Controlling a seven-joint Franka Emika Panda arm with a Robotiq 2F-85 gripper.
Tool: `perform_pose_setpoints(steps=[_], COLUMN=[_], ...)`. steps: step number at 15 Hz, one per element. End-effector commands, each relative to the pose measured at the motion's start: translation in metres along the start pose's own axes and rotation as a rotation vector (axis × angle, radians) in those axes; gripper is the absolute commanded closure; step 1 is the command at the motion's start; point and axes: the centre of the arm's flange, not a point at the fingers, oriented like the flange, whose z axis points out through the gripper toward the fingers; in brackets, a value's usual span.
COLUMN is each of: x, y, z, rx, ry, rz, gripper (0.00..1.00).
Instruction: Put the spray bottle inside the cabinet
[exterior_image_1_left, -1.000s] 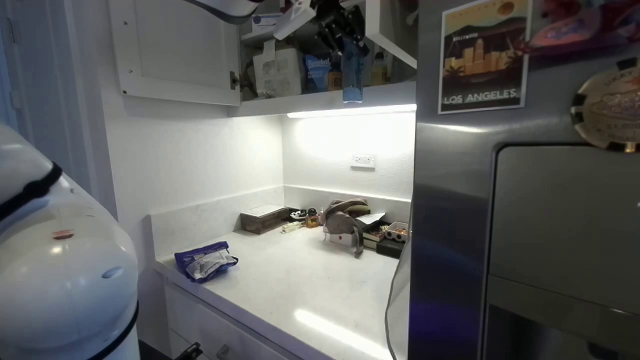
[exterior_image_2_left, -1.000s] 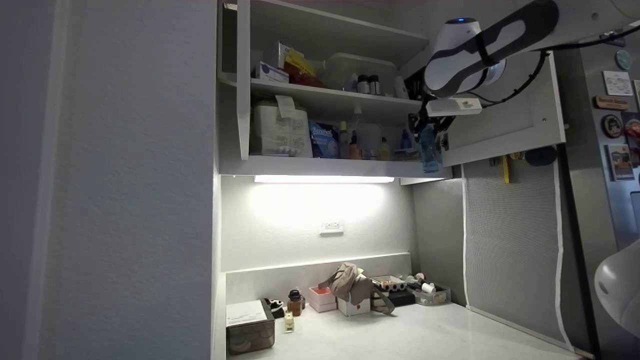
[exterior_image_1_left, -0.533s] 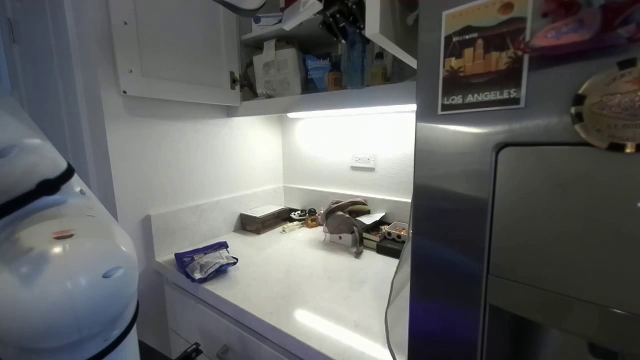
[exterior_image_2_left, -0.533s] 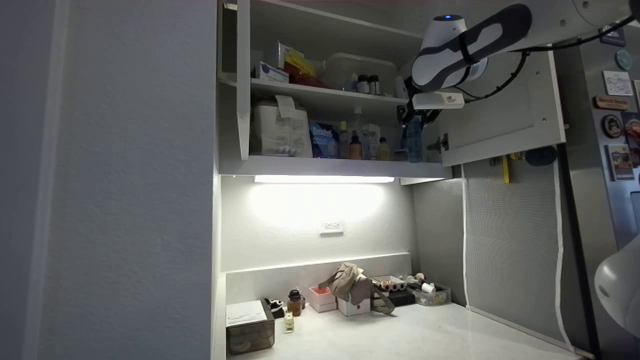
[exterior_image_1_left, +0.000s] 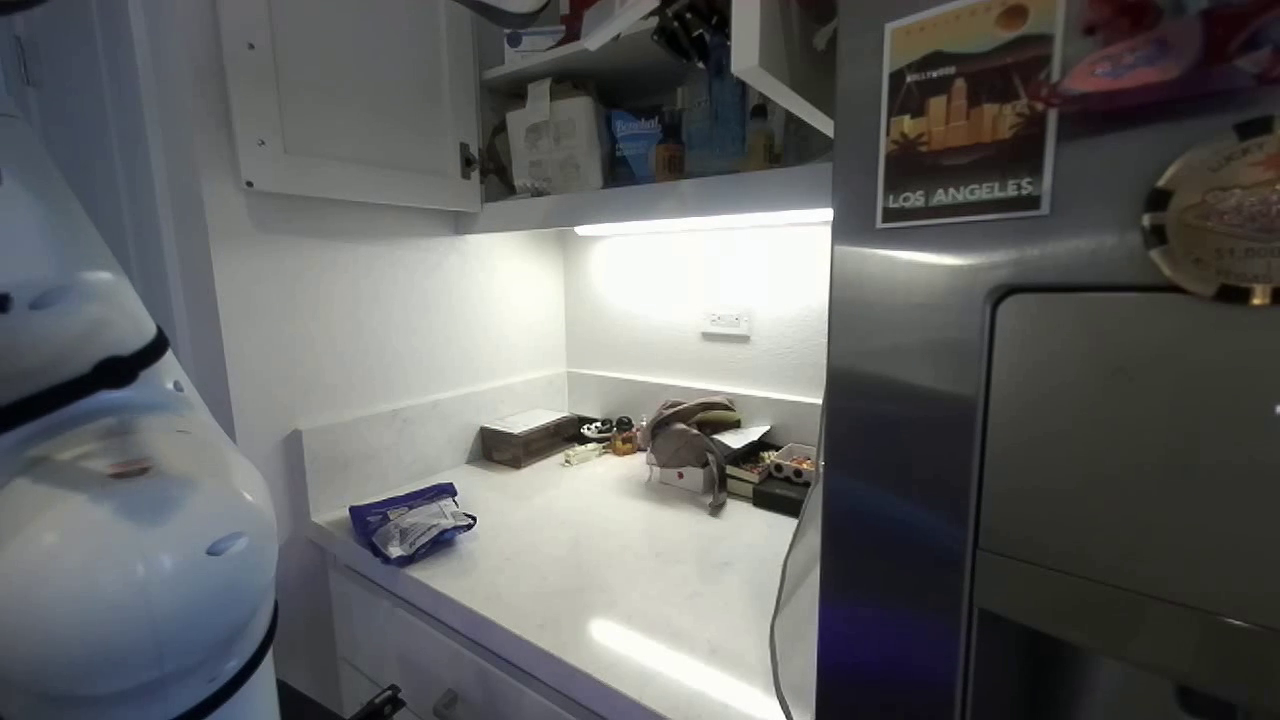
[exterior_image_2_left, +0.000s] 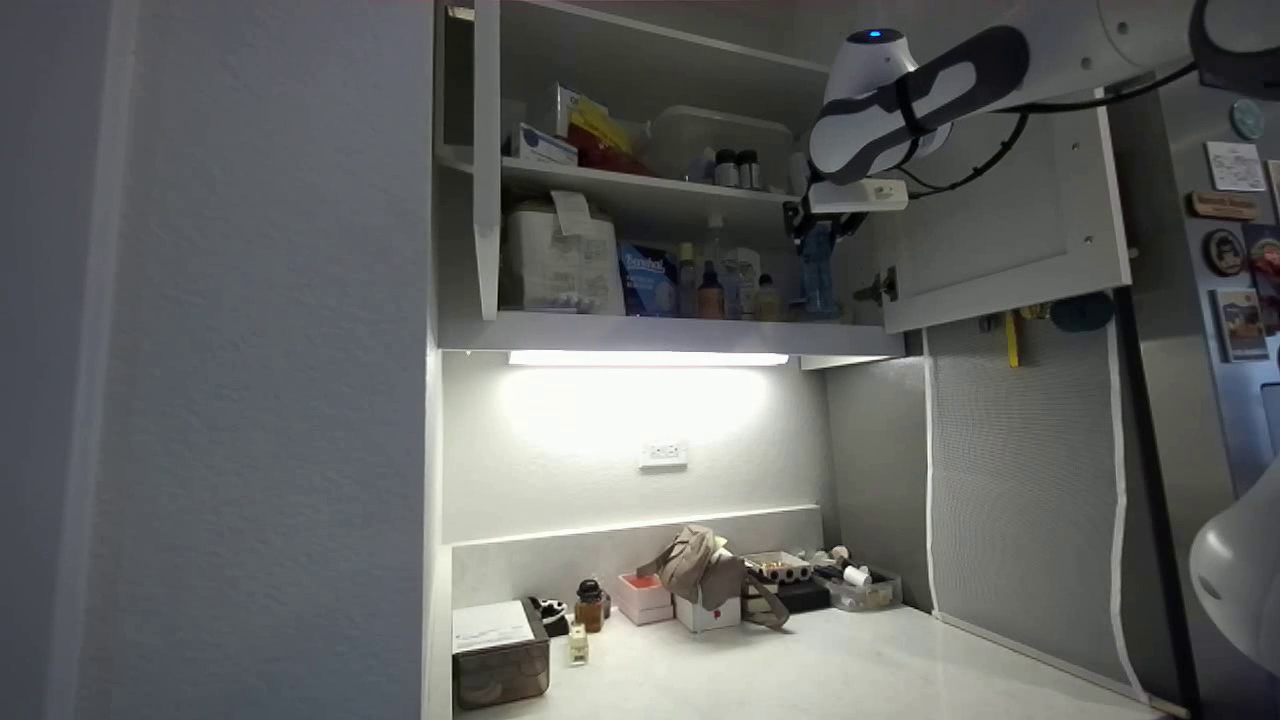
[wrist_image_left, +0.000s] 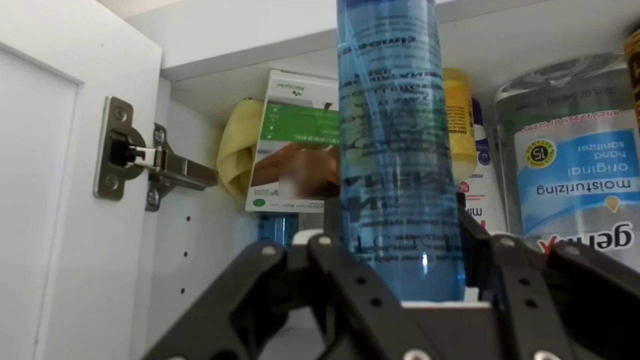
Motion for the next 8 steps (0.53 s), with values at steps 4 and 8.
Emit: perform_pose_setpoints(steps=[4,8], x=[0.028,0.037], y=[-0.013,-0.02], z=[0.022,0.036], rx=[-0.017,-0.013], ry=[0.018,0.014], rz=[0.043,0.043], gripper=[0.74,0.74])
